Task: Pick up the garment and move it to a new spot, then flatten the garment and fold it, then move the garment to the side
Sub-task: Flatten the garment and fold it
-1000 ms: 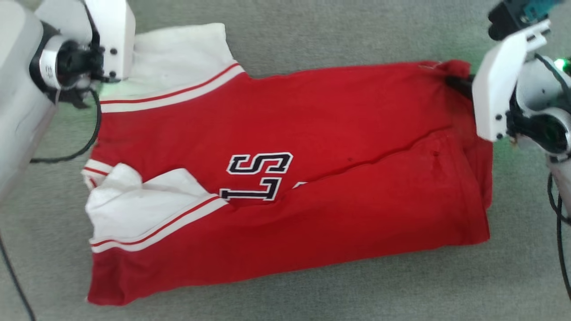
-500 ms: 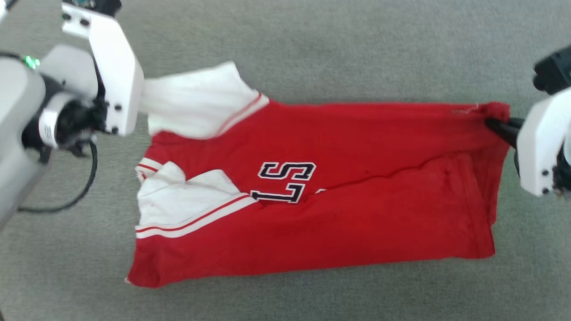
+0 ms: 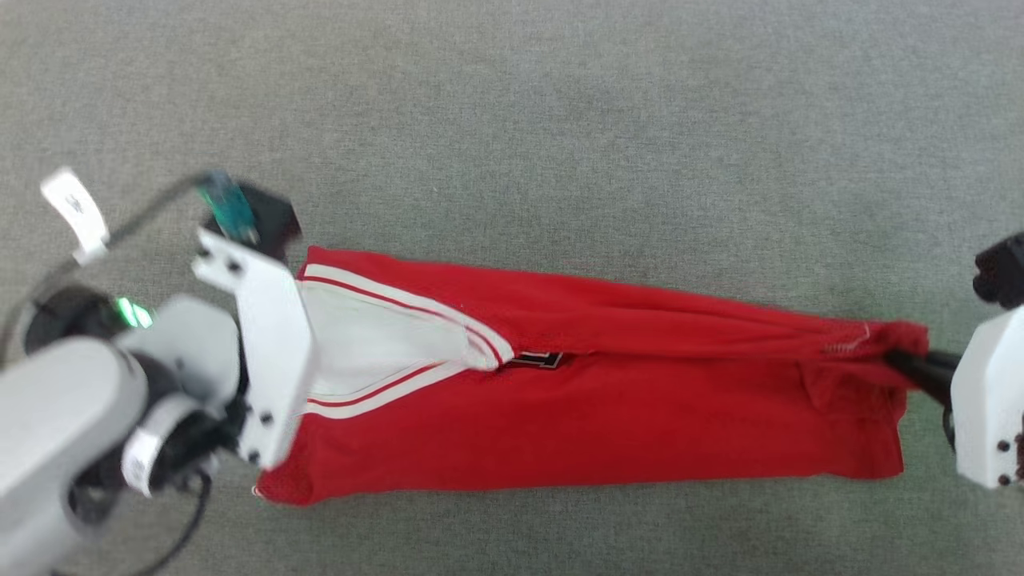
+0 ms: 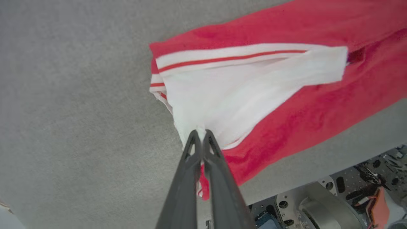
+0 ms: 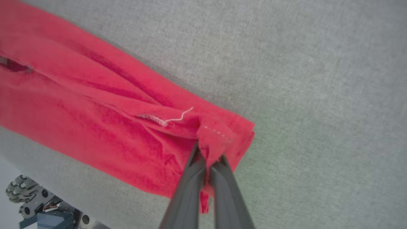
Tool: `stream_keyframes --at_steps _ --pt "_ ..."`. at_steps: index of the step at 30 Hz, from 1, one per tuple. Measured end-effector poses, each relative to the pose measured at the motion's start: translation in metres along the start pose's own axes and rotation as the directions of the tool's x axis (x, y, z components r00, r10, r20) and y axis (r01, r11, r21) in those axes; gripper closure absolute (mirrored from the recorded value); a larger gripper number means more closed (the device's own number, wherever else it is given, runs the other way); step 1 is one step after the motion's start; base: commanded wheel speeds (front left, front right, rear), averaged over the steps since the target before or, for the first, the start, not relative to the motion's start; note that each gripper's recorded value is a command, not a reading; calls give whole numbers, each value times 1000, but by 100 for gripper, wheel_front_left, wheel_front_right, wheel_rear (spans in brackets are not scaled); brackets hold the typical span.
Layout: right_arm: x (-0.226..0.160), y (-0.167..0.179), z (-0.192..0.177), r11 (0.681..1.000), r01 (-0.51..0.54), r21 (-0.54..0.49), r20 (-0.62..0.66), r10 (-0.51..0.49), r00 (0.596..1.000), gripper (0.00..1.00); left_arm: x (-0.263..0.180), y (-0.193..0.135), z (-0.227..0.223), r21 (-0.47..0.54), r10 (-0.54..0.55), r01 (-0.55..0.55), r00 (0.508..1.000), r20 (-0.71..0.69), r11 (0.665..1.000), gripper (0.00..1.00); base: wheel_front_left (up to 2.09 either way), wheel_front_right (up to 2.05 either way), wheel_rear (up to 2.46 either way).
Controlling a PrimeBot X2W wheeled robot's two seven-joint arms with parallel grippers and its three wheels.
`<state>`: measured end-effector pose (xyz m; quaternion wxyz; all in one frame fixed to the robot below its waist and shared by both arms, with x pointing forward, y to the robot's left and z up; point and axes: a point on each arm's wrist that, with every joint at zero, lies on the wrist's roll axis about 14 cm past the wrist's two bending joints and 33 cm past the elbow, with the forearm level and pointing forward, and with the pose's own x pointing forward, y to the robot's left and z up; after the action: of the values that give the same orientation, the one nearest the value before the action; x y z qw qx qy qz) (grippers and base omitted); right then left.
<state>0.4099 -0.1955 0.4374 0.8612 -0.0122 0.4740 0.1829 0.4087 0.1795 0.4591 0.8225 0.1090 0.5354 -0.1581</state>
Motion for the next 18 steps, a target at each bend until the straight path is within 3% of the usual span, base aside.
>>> stream_keyframes --at_steps 5,6,7,8,9,11,18 --pt "10 1 -18 999 4 45 -30 -3 1000 100 17 -10 -33 -50 -42 38 995 -94 998 100 0 0 0" --pt "13 3 -20 999 -1 54 -28 2 1000 92 20 -11 -36 -57 -49 44 994 -101 997 100 0 0 0" --pt "16 4 -23 998 -2 59 -33 4 999 68 24 -12 -36 -66 -54 48 994 -97 997 100 0 0 0" --pt "19 5 -24 998 -2 61 -35 5 999 31 27 -12 -34 -81 -60 53 994 -86 995 100 0 0 0" --pt "20 7 -23 998 -5 65 -26 6 1000 2 29 -12 -34 -89 -63 56 995 -81 994 74 0 0 0" --pt "23 12 -19 998 -19 64 -3 19 1000 0 32 -8 -30 -93 -57 52 997 -52 994 2 0 0 0" --pt "14 6 -12 996 -2 85 48 -2 999 0 24 0 -4 -107 -35 49 990 134 993 0 0 0 0"
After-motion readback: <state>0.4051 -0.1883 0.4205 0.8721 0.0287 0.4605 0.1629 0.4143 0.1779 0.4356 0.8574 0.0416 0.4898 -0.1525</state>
